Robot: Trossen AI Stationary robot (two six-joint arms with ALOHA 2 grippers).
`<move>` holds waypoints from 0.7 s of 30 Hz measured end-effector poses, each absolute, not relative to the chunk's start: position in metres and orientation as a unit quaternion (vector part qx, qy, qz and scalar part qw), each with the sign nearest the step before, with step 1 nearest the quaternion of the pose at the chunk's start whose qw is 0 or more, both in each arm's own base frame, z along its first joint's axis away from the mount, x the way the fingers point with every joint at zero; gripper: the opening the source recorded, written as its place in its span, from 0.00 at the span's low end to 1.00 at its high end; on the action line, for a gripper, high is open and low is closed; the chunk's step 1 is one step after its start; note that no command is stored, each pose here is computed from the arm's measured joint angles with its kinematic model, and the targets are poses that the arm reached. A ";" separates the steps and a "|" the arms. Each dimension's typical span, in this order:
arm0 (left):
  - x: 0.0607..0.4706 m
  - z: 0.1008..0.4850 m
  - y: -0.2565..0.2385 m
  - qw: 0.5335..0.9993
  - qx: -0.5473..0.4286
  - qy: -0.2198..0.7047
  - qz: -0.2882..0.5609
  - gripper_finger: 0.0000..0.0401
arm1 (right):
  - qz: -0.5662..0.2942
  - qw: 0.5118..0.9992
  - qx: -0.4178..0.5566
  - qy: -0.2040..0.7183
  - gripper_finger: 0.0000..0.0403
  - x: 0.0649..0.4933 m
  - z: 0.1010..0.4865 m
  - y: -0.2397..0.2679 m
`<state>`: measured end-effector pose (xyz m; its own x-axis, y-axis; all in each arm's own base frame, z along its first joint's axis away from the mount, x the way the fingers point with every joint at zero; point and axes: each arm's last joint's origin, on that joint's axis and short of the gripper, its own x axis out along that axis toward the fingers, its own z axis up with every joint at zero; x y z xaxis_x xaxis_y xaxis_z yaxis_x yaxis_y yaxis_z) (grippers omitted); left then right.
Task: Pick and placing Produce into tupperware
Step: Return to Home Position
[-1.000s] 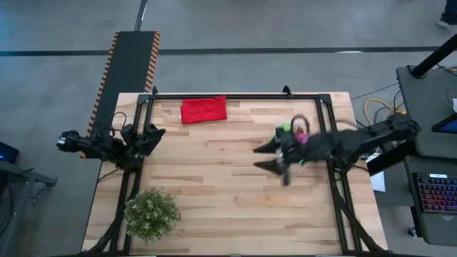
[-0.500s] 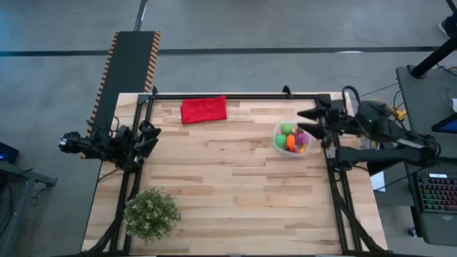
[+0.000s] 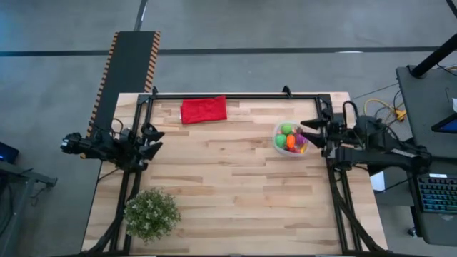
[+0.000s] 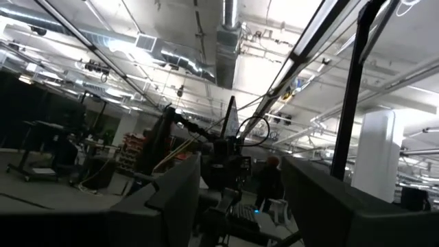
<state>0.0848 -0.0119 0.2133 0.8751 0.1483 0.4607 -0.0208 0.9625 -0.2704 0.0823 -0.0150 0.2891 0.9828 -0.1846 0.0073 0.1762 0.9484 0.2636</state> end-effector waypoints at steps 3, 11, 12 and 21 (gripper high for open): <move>0.085 0.213 -0.012 0.960 -0.129 -0.244 0.044 0.48 | -0.091 0.987 0.129 -0.023 0.58 0.081 0.275 -0.015; 0.086 0.212 -0.012 0.962 -0.126 -0.237 0.045 0.48 | -0.094 0.987 0.111 -0.068 0.58 0.068 0.243 -0.013; 0.087 0.211 -0.012 0.962 -0.126 -0.236 0.045 0.48 | -0.096 0.987 0.108 -0.064 0.58 0.070 0.239 -0.013; 0.087 0.211 -0.013 0.964 -0.124 -0.233 0.042 0.48 | -0.144 0.983 0.114 -0.008 0.58 0.080 0.209 -0.018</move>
<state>0.0872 -0.0128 0.2107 0.8877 0.1386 0.4391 -0.0230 0.9658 -0.2584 0.0796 -0.0175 0.2085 0.9585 -0.2847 -0.0168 0.2811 0.9327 0.2261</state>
